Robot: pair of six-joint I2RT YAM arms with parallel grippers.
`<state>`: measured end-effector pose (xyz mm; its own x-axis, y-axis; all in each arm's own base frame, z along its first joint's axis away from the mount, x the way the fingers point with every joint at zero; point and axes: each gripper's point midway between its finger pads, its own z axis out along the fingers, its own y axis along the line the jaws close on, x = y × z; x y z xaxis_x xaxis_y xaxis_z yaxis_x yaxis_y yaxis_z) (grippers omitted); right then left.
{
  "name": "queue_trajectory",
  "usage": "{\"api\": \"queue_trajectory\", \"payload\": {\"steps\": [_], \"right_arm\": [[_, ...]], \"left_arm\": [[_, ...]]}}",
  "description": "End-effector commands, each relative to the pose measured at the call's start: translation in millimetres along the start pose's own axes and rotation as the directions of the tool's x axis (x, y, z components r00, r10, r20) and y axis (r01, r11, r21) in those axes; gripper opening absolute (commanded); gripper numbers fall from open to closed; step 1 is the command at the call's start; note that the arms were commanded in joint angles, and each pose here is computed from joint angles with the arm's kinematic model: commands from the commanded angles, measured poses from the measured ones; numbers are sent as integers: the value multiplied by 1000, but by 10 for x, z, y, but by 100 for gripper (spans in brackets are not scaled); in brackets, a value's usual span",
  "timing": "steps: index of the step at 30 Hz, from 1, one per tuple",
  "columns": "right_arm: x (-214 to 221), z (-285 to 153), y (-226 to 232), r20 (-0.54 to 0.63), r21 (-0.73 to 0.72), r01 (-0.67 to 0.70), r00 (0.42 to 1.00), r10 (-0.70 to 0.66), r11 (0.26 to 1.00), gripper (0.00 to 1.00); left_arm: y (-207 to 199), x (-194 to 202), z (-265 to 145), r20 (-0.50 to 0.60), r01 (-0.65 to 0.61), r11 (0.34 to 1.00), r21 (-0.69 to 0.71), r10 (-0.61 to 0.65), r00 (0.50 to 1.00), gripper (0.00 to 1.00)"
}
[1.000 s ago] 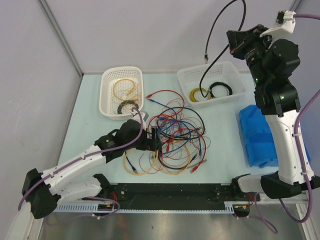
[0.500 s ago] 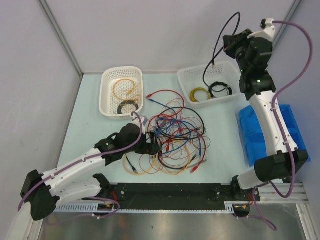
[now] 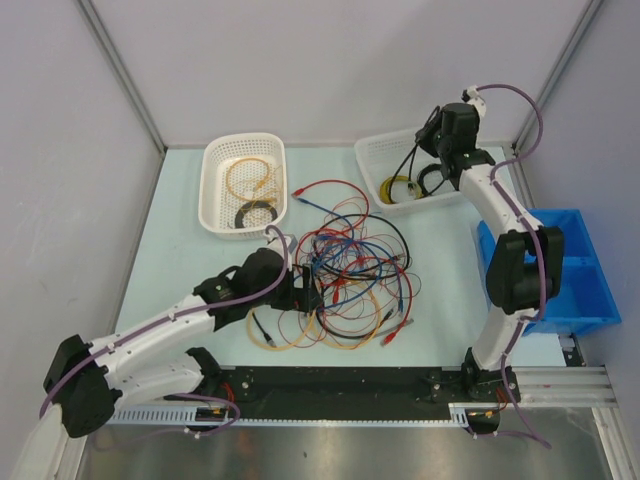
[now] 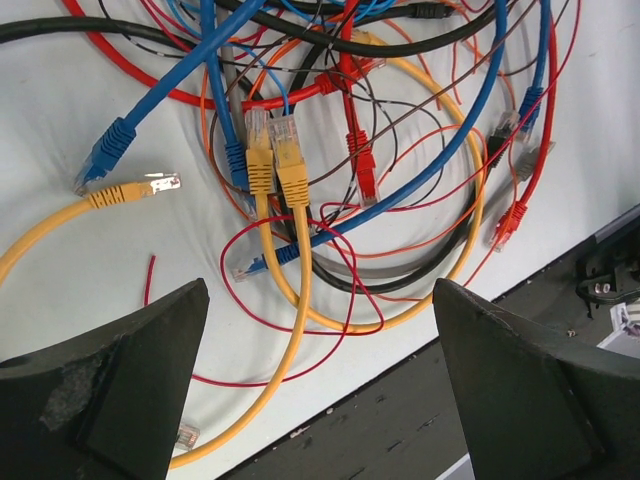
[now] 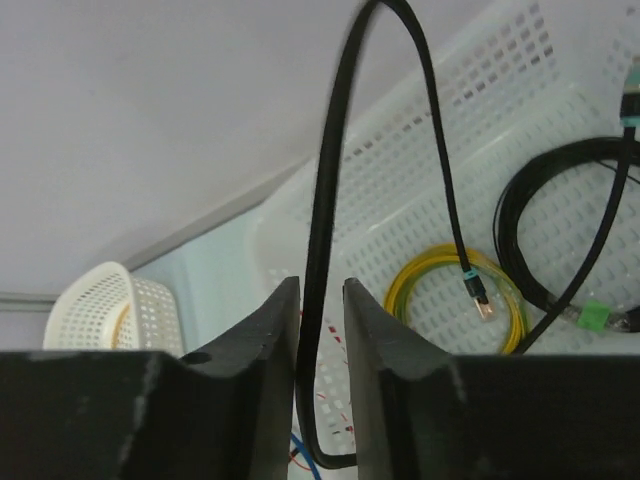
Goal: Untangle the cables
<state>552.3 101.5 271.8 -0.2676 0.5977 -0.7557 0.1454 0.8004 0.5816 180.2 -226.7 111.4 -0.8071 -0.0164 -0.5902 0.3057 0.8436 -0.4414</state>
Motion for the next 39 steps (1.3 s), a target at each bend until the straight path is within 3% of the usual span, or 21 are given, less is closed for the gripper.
{"api": "queue_trajectory", "payload": {"steps": [1,2,4,5,8,13,17,22,25,29,34,39], "right_arm": [[-25,39,-18,-85,10,18,996,-17,1000,41],[-18,17,-24,-94,5,7,996,-6,1000,54],[-107,-96,30,-70,-9,10,998,-10,1000,63],[-153,-153,77,-56,-14,20,998,-21,1000,73],[-246,-408,337,-30,-53,50,998,-52,997,80],[-101,-1024,850,2,-142,142,990,-143,980,81],[105,-1490,987,22,-184,201,979,-201,962,80],[503,-1716,758,-64,-194,194,976,-210,962,73],[784,-1824,646,-141,-214,222,957,-255,951,61],[1503,-2098,607,-267,-296,330,873,-409,897,62],[2462,-2326,198,-462,-330,411,715,-525,850,68],[2834,-2431,-35,-507,-328,451,657,-558,830,72]], "left_arm": [[37,-85,1,21,8,999,-38,-8,1000,100],[30,-95,-2,22,4,999,-38,-3,1000,100],[4,-137,-7,30,0,999,-34,1,1000,100],[2,-154,-4,34,-3,999,-34,5,999,100],[-50,-253,-25,63,-13,1000,-25,14,998,100],[-106,-381,-40,85,-21,999,-29,23,996,100],[-111,-385,-33,81,-17,999,-29,19,997,100],[-67,-335,-20,69,-13,999,-44,16,998,100],[-46,-343,-45,78,-10,999,-52,14,997,99],[-7,-366,-70,95,0,998,-68,7,995,100],[6,-331,-32,71,14,997,-72,-9,997,100],[42,-285,-15,58,18,996,-83,-13,998,100]]}}
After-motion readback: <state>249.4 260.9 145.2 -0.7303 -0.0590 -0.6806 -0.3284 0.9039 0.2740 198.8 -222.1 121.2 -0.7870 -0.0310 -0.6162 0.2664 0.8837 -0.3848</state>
